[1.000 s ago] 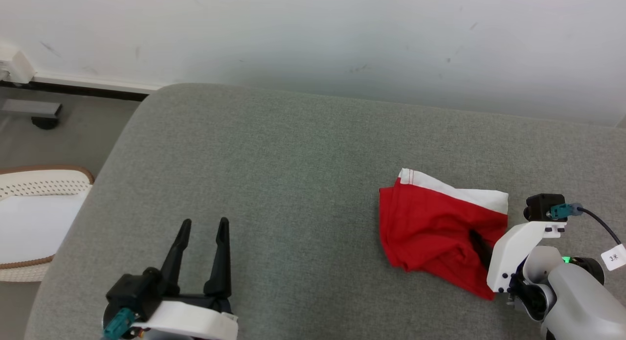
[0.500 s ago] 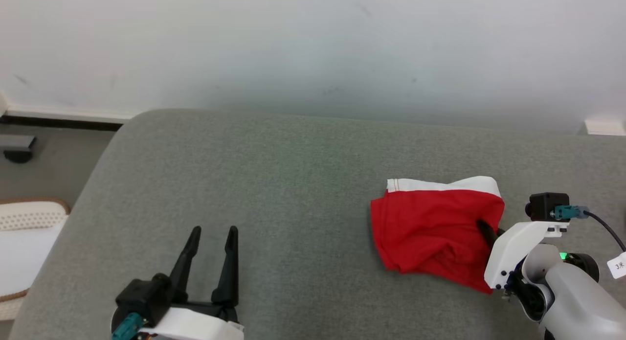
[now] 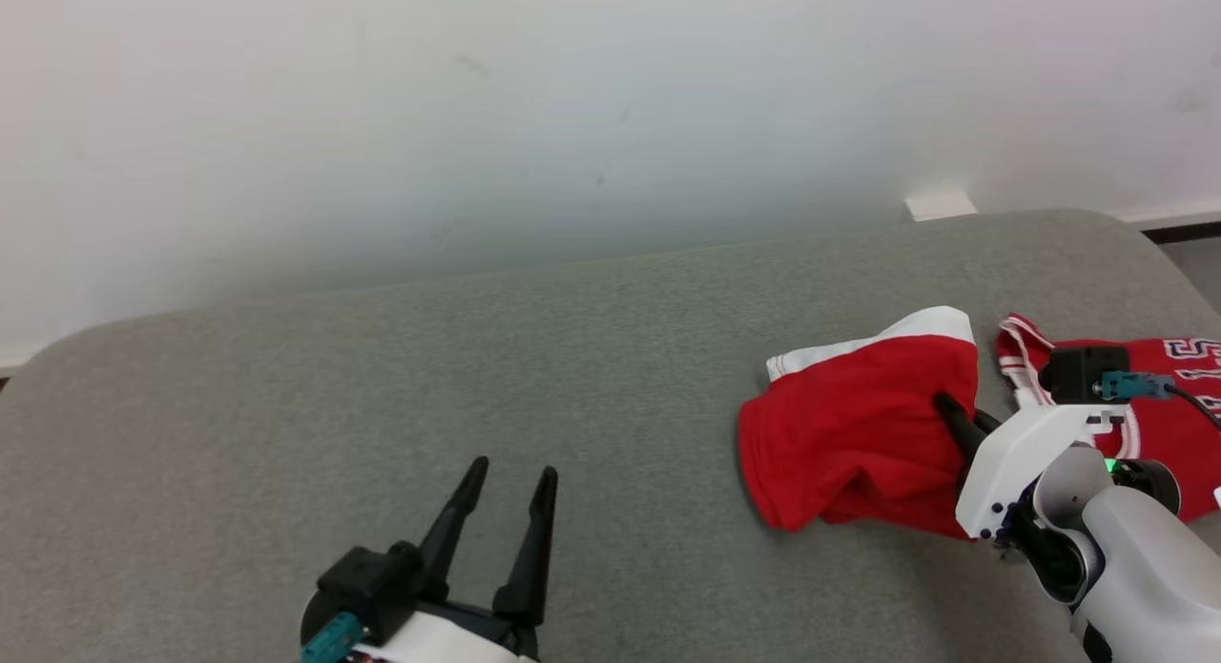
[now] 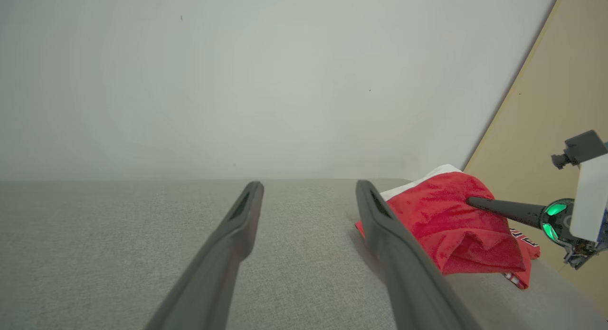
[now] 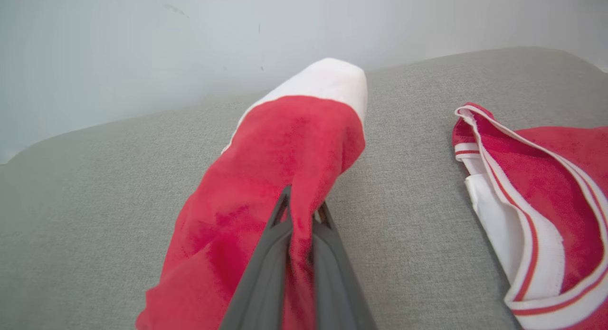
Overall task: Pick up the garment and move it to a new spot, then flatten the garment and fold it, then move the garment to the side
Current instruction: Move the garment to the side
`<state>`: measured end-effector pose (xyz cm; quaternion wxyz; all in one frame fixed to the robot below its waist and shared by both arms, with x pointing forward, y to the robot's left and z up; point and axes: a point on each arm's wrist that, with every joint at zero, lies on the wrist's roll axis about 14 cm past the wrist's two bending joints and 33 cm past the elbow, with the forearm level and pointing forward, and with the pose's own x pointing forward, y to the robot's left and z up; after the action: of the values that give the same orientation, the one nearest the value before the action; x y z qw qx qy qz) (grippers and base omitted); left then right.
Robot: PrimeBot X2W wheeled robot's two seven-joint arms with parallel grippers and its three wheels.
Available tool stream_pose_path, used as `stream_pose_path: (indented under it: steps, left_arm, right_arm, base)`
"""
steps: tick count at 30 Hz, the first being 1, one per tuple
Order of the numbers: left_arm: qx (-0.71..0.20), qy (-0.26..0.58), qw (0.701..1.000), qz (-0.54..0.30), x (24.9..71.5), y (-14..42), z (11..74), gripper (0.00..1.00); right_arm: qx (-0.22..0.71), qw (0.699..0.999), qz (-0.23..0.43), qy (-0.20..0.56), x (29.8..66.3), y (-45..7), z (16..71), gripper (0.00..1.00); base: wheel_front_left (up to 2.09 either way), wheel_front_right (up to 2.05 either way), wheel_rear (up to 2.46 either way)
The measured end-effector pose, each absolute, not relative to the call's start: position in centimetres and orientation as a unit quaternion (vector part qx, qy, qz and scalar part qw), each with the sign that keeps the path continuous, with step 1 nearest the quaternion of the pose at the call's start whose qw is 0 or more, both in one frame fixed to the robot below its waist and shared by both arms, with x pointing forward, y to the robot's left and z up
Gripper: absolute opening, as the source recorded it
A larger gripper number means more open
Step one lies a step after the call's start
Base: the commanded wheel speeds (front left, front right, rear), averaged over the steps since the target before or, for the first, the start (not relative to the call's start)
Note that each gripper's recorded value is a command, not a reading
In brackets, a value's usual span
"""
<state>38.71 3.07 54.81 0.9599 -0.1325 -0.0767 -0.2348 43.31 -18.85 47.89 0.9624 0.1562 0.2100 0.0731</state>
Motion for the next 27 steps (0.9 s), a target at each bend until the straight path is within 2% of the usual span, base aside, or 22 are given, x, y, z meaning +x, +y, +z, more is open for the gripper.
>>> stream_pose_path:
  steps: [7,16,27]
  left_arm:
    - [-0.142,-0.055,0.93,-0.333,37.8,-3.8,54.4,1.0]
    - [-0.144,-0.031,0.916,-0.374,38.6,-7.0,52.8,1.0]
    - [-0.125,0.005,0.926,-0.356,42.4,-5.6,48.3,1.0]
  right_arm:
    - [0.174,0.966,0.024,0.189,40.9,-23.4,48.6,0.0]
    - [0.18,0.966,-0.009,0.185,40.4,-26.4,48.0,0.0]
    - [0.021,0.968,-0.01,0.251,43.6,-32.6,47.2,0.0]
  base:
    - [0.0,0.0,0.0]
    - [0.0,0.0,0.0]
    - [0.0,0.0,0.0]
